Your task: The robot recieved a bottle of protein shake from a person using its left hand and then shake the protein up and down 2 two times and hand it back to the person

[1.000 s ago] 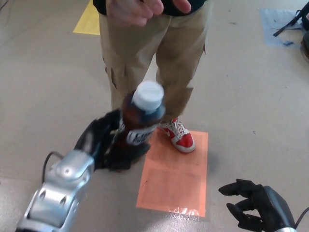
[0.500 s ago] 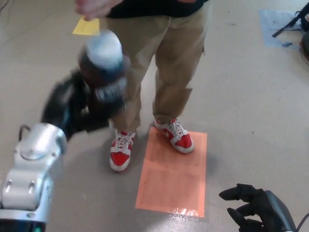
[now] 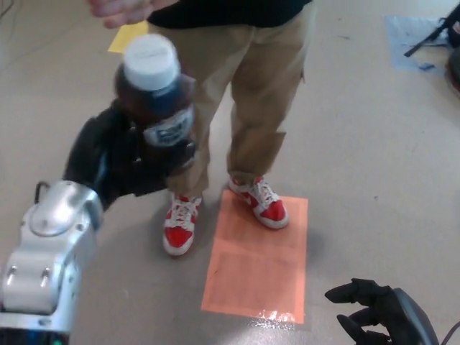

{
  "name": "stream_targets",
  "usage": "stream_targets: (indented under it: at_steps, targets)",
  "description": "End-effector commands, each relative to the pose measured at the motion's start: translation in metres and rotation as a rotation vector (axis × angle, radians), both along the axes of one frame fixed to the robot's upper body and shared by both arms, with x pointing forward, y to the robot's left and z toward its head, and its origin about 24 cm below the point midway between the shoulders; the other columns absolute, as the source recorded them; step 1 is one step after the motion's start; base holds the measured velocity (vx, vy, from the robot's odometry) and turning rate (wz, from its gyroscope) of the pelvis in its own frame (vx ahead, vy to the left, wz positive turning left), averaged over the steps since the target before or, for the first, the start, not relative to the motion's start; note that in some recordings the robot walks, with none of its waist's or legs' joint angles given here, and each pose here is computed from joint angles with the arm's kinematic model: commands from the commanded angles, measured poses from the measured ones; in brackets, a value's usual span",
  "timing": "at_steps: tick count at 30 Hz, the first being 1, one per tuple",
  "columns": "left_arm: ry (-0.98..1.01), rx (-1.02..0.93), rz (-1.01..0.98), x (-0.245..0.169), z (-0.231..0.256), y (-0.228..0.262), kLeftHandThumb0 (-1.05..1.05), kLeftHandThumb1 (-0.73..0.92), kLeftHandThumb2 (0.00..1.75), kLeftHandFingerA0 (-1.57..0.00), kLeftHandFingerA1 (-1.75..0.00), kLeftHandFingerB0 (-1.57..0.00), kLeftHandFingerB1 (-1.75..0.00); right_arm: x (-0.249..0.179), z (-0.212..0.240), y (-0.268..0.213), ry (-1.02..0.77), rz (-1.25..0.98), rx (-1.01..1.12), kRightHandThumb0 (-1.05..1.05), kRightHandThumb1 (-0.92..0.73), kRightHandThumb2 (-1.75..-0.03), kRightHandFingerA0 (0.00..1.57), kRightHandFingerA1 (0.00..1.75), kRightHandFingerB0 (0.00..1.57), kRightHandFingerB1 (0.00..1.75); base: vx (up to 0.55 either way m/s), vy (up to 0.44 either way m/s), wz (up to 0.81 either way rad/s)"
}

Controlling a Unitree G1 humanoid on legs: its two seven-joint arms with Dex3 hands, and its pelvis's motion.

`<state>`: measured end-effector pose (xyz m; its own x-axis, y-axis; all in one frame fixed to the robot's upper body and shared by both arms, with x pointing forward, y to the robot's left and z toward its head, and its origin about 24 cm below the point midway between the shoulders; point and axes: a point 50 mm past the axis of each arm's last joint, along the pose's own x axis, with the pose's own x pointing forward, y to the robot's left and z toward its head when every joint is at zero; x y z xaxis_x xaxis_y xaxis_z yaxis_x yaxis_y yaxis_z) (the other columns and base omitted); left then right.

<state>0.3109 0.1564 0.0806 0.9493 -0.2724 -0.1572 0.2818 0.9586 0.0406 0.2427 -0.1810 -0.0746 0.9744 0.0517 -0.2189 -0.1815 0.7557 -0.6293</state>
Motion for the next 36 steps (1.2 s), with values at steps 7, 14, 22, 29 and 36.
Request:
stream_targets:
  at_steps: [7, 14, 22, 29, 36]
  targets:
    - [-0.028, -0.081, 0.021, 0.005, 0.025, 0.003, -0.19, 0.85, 0.65, -0.79, -1.50, -0.67, -0.94, 0.004, 0.003, -0.004, -0.013, -0.024, -0.002, -0.28, -0.69, -0.61, 0.83, 0.44, 0.75, 0.43, 0.00, 0.000, 0.07]
    - [0.203, 0.104, -0.046, -0.014, -0.053, 0.007, -0.19, 0.79, 0.68, -0.87, -1.48, -0.72, -0.96, 0.008, 0.007, -0.002, -0.029, -0.012, -0.003, -0.28, -0.69, -0.60, 0.84, 0.45, 0.75, 0.43, 0.00, 0.000, -0.02]
    - [0.190, 0.031, 0.008, -0.003, -0.044, 0.014, -0.22, 0.80, 0.72, -0.81, -1.55, -0.72, -1.10, -0.008, -0.004, -0.009, 0.020, -0.016, -0.004, -0.27, -0.70, -0.61, 0.83, 0.45, 0.74, 0.43, 0.00, 0.000, 0.03]
    - [0.088, 0.044, 0.019, 0.016, -0.002, 0.015, -0.21, 0.82, 0.68, -0.78, -1.56, -0.66, -1.01, -0.017, -0.010, -0.007, 0.051, -0.020, 0.006, -0.28, -0.69, -0.60, 0.82, 0.45, 0.75, 0.44, 0.00, 0.000, 0.00]
    - [-0.021, 0.024, 0.016, 0.034, 0.042, 0.015, -0.19, 0.84, 0.70, -0.83, -1.54, -0.70, -1.10, -0.013, -0.007, -0.010, 0.028, 0.000, -0.029, -0.31, -0.69, -0.61, 0.84, 0.45, 0.76, 0.43, 0.00, 0.000, 0.00]
